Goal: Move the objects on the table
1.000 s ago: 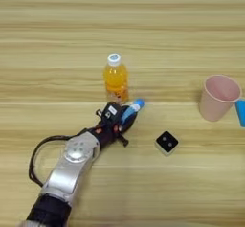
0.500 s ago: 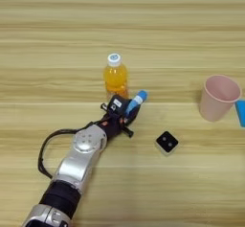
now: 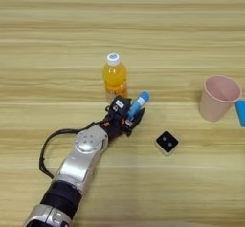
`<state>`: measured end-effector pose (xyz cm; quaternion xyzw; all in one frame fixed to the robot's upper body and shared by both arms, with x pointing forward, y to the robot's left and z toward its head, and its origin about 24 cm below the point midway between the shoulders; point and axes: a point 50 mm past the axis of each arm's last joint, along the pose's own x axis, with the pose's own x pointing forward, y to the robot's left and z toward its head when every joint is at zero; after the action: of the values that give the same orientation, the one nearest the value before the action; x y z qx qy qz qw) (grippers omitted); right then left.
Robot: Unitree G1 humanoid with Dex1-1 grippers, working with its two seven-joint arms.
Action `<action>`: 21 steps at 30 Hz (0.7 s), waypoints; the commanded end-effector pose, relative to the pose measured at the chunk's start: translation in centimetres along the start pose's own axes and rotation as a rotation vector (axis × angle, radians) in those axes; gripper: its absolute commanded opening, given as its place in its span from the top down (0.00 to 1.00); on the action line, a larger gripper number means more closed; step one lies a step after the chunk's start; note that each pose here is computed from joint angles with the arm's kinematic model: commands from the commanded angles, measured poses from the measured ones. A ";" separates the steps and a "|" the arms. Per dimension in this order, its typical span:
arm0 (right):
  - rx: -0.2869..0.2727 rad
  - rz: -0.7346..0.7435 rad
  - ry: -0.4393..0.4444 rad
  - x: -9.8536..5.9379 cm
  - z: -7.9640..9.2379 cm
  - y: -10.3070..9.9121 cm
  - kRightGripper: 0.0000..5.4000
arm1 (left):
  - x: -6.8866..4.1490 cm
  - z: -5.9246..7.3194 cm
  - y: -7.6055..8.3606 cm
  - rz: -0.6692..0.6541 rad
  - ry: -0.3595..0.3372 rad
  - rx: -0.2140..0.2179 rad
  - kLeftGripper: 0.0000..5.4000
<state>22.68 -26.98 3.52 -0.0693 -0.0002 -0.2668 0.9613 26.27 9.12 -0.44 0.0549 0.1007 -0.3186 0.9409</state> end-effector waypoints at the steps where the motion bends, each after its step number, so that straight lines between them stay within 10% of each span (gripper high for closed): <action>1: 0.000 -0.001 0.002 0.0 0.1 0.0 0.00 | -0.5 -1.3 -0.3 -0.003 0.069 -0.003 0.37; 21: 0.001 -0.001 0.004 0.0 0.1 0.1 0.00 | -0.9 -1.3 0.0 0.004 0.070 -0.003 0.05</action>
<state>22.68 -26.97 3.52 -0.0692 -0.0001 -0.2666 0.9613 26.10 9.15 -0.41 0.0559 0.1005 -0.3189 0.9408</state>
